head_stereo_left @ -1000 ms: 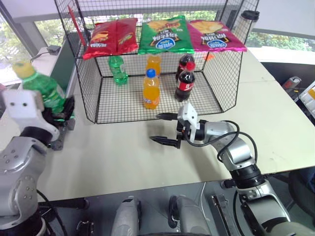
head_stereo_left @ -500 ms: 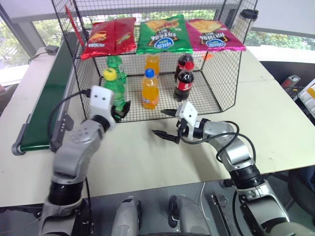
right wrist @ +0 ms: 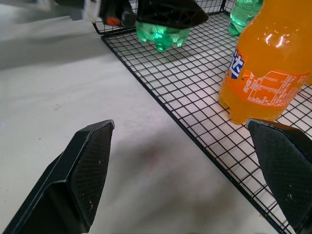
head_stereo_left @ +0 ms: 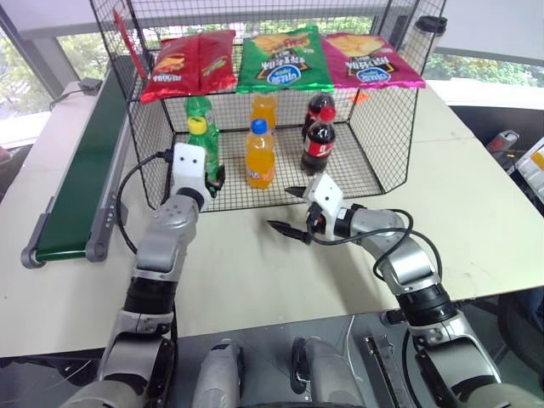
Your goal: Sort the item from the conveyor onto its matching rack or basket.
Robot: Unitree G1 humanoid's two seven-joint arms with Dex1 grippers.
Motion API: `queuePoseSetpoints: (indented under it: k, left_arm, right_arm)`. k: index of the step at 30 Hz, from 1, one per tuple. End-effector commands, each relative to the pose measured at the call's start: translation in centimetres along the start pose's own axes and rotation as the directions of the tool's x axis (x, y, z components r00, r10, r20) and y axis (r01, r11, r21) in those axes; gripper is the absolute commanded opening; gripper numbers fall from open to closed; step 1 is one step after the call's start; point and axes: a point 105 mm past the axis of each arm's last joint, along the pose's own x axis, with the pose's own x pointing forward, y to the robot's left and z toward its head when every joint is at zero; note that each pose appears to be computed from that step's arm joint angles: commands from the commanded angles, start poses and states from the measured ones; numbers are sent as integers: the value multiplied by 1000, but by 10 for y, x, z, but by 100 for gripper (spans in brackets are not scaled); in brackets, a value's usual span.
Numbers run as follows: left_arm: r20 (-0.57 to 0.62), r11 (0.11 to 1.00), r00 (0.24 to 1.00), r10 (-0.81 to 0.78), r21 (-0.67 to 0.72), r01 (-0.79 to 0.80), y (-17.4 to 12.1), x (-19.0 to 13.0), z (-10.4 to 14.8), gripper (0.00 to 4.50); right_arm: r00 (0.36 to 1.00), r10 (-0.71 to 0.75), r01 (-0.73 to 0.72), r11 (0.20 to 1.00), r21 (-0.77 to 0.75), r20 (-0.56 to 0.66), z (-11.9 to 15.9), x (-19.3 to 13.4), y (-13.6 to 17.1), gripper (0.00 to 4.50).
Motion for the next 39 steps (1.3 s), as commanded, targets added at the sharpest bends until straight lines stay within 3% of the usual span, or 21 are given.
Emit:
queuePoseSetpoints:
  k: [1,6,8,10,17,31,39]
  left_arm:
    - [107,1000,994,14,1,-14,3,6,25,277]
    - [89,999,995,35,-26,-33,4,11,18,277]
    - [84,998,995,47,-42,-43,6,12,16,378]
    - [82,998,996,46,-48,-43,6,12,14,447]
    - [107,997,992,68,-32,-65,13,7,24,447]
    - [319,995,943,100,-53,-88,30,-38,97,447]
    - [308,1000,951,18,-12,-15,25,-73,94,447]
  right_arm:
    - [1000,-1,2,1000,-25,25,10,-1,-1,450]
    - [1000,0,1,1000,-24,24,10,-1,-1,450]
    - [1000,5,-4,1000,-21,26,10,-1,0,450]
    - [1000,7,-7,1000,-19,26,10,-1,0,450]
    - [1000,17,-17,1000,-15,24,9,0,2,450]
    - [999,45,-44,999,-13,29,9,2,5,450]
    - [998,55,-55,998,-11,31,9,2,7,450]
